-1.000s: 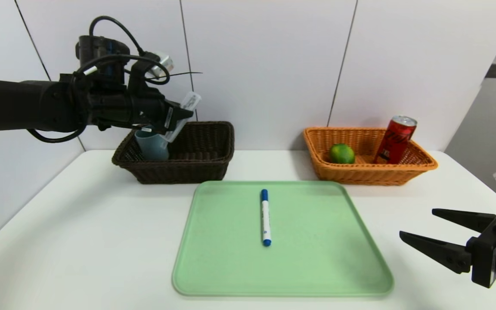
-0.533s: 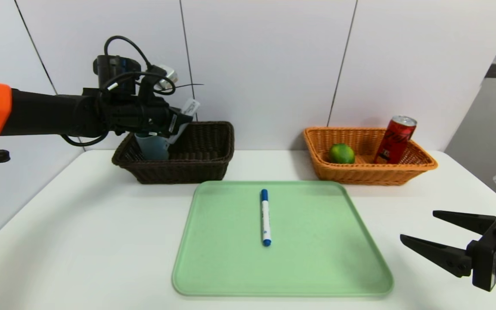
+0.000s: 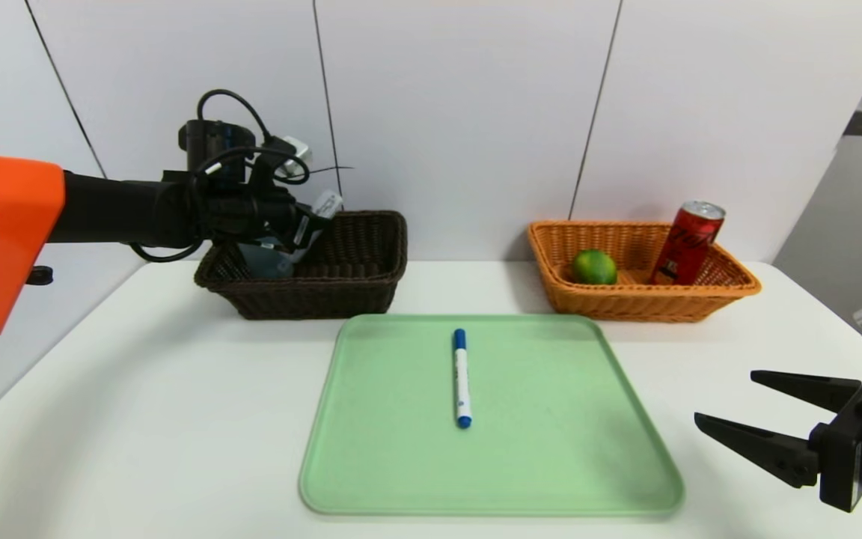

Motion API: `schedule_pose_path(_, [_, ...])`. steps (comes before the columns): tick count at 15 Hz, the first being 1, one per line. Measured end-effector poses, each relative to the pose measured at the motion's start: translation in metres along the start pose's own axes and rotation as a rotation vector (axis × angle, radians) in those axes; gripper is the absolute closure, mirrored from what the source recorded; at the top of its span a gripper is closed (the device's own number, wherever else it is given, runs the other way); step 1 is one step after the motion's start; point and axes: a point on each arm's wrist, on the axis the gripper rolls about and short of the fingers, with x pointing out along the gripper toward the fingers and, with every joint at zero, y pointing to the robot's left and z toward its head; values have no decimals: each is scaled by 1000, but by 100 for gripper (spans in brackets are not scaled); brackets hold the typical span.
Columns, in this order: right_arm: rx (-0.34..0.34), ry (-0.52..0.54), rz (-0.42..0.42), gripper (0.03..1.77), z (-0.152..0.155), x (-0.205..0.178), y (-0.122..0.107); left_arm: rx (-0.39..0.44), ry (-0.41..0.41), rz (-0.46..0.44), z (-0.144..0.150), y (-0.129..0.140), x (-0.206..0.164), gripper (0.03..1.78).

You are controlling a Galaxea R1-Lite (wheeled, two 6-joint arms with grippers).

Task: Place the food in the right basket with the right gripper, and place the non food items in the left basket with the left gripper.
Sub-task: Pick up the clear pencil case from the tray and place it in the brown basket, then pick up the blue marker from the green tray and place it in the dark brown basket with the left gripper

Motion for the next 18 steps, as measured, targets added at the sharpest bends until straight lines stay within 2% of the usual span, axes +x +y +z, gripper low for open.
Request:
schedule_pose_path(1, [0,0,0,9,0,0,0,-1,13,21,-1,0,1,116])
schedule_pose_path(2, [-1,0,0,9,0,0,0,-2,20,35,-3,0,1,102])
schedule_pose_path(5, [-4,0,0,9,0,0,0,-1,22,36,-4,0,2,73])
schedule_pose_path(8, [-5,0,0,9,0,0,0,0,17,34,-2,0,0,53])
schedule_pose_path(10, [-5,1,0,9,0,0,0,6,-13,22,6,-2,-5,43])
schedule_pose_path(12, [-6,1,1,9,0,0,0,17,-85,-34,24,-8,-18,36])
schedule_pose_path(15, [-14,3,0,9,-1,0,0,25,-150,-131,50,-40,-39,28])
schedule_pose_path(17, [-14,5,1,9,-2,0,0,-54,-165,-174,65,-73,-51,24])
schedule_pose_path(18, [-13,5,-1,9,-2,0,0,-106,-161,-155,71,-89,-55,22])
